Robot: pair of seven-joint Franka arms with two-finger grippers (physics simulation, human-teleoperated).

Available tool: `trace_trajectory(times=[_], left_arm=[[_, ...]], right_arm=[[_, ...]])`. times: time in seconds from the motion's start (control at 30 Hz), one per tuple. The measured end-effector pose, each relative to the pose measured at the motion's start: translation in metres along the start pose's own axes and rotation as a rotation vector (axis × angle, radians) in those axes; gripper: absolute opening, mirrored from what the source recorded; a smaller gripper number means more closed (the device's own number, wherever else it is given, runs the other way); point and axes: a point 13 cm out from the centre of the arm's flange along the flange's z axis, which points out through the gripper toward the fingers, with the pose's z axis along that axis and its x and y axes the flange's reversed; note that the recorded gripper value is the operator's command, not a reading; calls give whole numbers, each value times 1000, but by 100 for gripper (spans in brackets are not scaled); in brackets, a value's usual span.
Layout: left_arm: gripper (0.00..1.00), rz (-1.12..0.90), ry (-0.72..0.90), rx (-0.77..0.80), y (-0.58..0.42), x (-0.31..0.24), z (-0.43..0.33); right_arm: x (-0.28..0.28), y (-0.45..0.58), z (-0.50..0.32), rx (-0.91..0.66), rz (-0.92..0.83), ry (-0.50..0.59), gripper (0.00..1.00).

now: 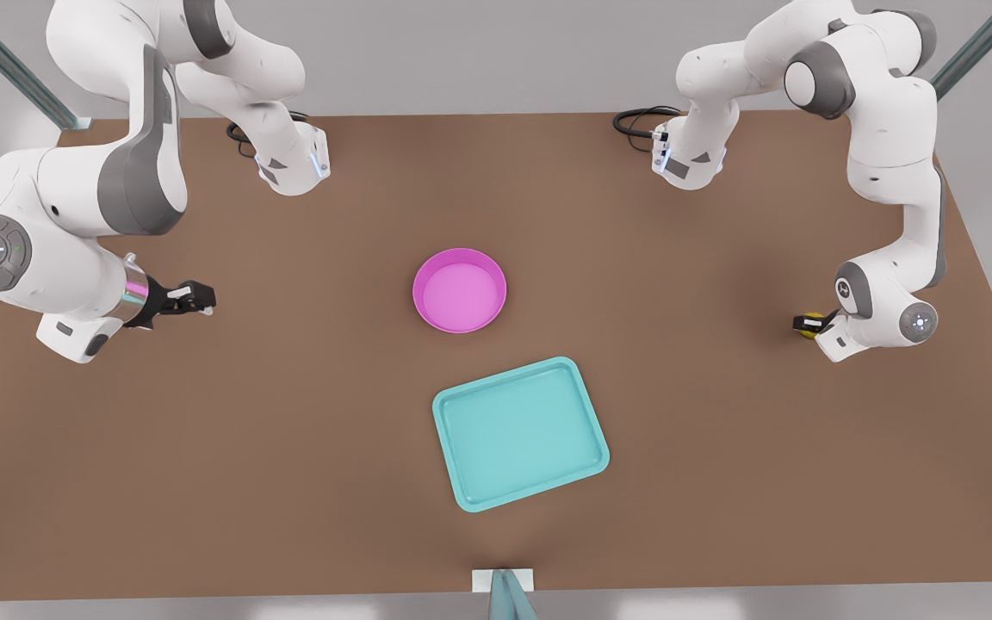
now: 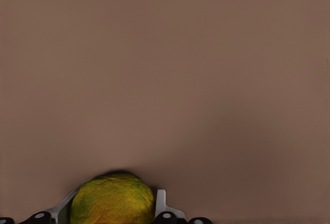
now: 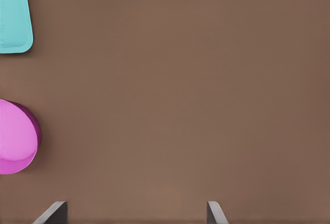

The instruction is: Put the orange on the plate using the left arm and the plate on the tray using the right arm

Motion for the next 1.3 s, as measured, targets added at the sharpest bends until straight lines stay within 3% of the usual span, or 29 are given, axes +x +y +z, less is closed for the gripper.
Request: trace_trajectory(times=[0.3, 0.43, 0.57, 0.67, 0.8, 1.03, 1.17, 1.2, 1.23, 1.3], left_arm=[[66, 5, -8, -6, 1, -1, -6], [66, 65, -51, -41, -37, -24, -53], [66, 219, -67, -59, -168, -63, -94], [66, 361, -92, -28, -323, -87, -114], [66, 504, -75, -66, -517, -74, -112], [66, 452, -94, -45, -736, -66, -91], [66, 337, -62, -28, -786, -45, -67], [70, 304, -48, -30, -789, -41, -59], [100, 270, -36, -32, -790, -38, -53], [100, 205, -18, -38, -790, -34, -44]], right_arm=[[0, 0, 1, -1, -1, 1, 100], [0, 0, 1, -1, -2, 1, 100], [0, 0, 1, -1, -3, 2, 100], [0, 0, 1, -1, -2, 2, 100], [0, 0, 1, -2, -3, 2, 100], [0, 0, 1, -1, -4, 2, 100], [0, 0, 1, -1, -4, 3, 100], [0, 0, 1, -1, -4, 3, 100], [0, 0, 1, -1, -4, 3, 100], [1, -1, 1, -1, -4, 3, 100]])
